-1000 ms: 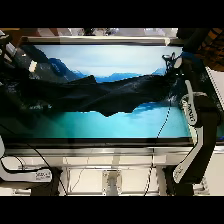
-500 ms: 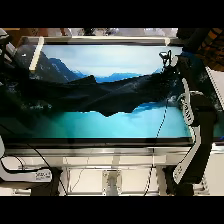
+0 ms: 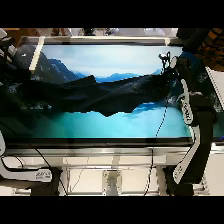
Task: Fold the clothes and pants, and hang the long-sleeved shirts on hangers.
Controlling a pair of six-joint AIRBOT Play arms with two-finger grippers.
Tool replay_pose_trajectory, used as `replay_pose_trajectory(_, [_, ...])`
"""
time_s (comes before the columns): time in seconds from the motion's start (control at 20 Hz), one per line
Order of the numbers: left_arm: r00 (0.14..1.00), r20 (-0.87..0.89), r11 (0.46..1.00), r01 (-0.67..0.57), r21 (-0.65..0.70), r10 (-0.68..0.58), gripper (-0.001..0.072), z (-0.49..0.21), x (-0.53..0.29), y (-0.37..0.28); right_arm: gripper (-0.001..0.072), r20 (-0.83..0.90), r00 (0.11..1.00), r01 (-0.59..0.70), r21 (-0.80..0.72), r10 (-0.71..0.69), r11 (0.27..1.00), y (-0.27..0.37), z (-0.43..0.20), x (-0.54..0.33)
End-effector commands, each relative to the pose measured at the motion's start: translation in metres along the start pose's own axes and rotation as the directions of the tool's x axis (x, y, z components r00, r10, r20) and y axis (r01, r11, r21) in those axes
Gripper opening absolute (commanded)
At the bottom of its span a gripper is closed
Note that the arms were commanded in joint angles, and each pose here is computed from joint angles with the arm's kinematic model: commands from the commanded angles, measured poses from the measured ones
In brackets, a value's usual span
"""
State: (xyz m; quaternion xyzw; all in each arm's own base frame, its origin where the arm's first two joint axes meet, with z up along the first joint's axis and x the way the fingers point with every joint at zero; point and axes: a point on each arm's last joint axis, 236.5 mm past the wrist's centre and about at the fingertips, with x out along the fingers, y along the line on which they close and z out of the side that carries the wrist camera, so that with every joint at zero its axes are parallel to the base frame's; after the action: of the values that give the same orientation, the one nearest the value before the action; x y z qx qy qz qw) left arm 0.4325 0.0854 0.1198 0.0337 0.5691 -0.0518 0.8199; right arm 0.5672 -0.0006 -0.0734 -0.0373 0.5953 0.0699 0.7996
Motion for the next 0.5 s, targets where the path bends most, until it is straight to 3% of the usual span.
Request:
replay_pose_trajectory(0.0, [0.999,-0.007,0.999,0.039,-0.004,-0.039,0.0020,0.002,0.009,-0.007,0.0093,-0.043,0.996,-0.074,-0.035,0.073,0.997,0.027,-0.009,0.013])
replay_pose_trajectory(0.05, [0.999,-0.005,0.999,0.052,-0.004,-0.052,0.0020,0.003,0.010,-0.009,0.0017,-0.046,0.996,-0.077,-0.059,0.074,0.995,0.034,-0.008,0.012])
replay_pose_trajectory(0.2, [0.998,-0.009,0.998,0.066,-0.004,-0.066,0.0021,0.001,0.008,-0.013,0.0016,-0.042,0.998,-0.056,-0.089,0.052,0.994,0.039,-0.003,0.001])
replay_pose_trajectory(0.45, [0.992,0.128,1.000,0.015,-0.012,-0.013,0.0020,0.021,-0.025,-0.010,0.0015,0.128,0.983,0.139,-0.057,-0.131,0.989,-0.019,0.025,-0.105])
